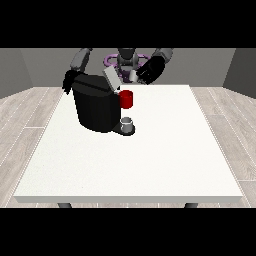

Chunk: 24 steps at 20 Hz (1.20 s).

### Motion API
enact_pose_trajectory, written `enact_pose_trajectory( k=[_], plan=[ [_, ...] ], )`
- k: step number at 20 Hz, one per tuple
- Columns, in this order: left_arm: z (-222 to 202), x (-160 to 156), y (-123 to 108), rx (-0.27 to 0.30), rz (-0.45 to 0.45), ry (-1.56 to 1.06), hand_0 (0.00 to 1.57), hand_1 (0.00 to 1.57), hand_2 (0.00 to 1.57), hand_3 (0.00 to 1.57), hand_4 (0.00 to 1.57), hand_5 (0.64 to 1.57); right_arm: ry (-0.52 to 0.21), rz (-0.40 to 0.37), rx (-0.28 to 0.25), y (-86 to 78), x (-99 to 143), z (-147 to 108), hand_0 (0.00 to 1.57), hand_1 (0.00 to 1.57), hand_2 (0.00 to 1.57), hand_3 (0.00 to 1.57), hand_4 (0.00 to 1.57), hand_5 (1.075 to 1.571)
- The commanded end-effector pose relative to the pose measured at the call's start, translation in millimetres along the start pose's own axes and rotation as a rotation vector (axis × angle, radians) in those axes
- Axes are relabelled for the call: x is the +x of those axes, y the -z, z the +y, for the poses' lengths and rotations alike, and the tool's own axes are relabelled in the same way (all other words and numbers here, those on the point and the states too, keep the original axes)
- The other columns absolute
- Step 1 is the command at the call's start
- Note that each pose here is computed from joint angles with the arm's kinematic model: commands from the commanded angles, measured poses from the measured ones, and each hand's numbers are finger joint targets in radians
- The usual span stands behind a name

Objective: Insert the coffee pod into the coffee machine and close the lid

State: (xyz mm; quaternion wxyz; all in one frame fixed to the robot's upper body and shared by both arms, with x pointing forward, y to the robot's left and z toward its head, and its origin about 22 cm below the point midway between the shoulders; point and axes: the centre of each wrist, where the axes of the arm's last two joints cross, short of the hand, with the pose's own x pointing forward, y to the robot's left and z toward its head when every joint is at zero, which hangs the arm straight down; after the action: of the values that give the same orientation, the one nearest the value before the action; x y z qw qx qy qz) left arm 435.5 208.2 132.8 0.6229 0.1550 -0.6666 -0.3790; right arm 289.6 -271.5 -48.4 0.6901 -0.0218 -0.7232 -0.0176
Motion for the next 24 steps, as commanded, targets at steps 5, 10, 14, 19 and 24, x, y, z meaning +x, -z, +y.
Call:
enact_pose_trajectory(
  k=[5,10,14,19,24],
  plan=[
    [58.0,13.5,2.8,0.153,0.001,-0.020,1.45,1.45,1.47,1.36,0.65,1.571,0.018,-0.120,0.115,25.7,33.9,22.3,0.00,0.00,0.00,0.00,0.12,1.571],
    [84.7,29.0,1.5,0.243,-0.023,-0.037,1.39,1.39,1.44,1.41,0.61,1.571,0.008,-0.159,0.198,23.2,28.1,5.1,0.00,0.00,0.00,0.00,0.00,1.571],
    [87.6,40.3,5.9,0.175,0.008,-0.083,1.44,1.44,1.47,1.38,0.60,1.571,0.004,-0.115,0.169,21.1,15.3,10.6,0.00,0.00,0.00,0.00,0.18,1.571],
    [111.1,64.4,3.6,0.205,-0.056,-0.044,1.45,1.45,1.48,1.39,0.61,1.571,0.011,-0.174,0.163,26.1,9.2,6.7,0.00,0.00,0.00,0.00,0.27,1.571],
    [114.2,42.2,-0.7,0.222,-0.044,0.028,1.40,1.40,1.46,1.35,0.66,1.571,0.004,-0.181,0.190,52.3,47.8,16.1,0.00,0.00,0.00,0.00,0.24,1.571]
  ],
)
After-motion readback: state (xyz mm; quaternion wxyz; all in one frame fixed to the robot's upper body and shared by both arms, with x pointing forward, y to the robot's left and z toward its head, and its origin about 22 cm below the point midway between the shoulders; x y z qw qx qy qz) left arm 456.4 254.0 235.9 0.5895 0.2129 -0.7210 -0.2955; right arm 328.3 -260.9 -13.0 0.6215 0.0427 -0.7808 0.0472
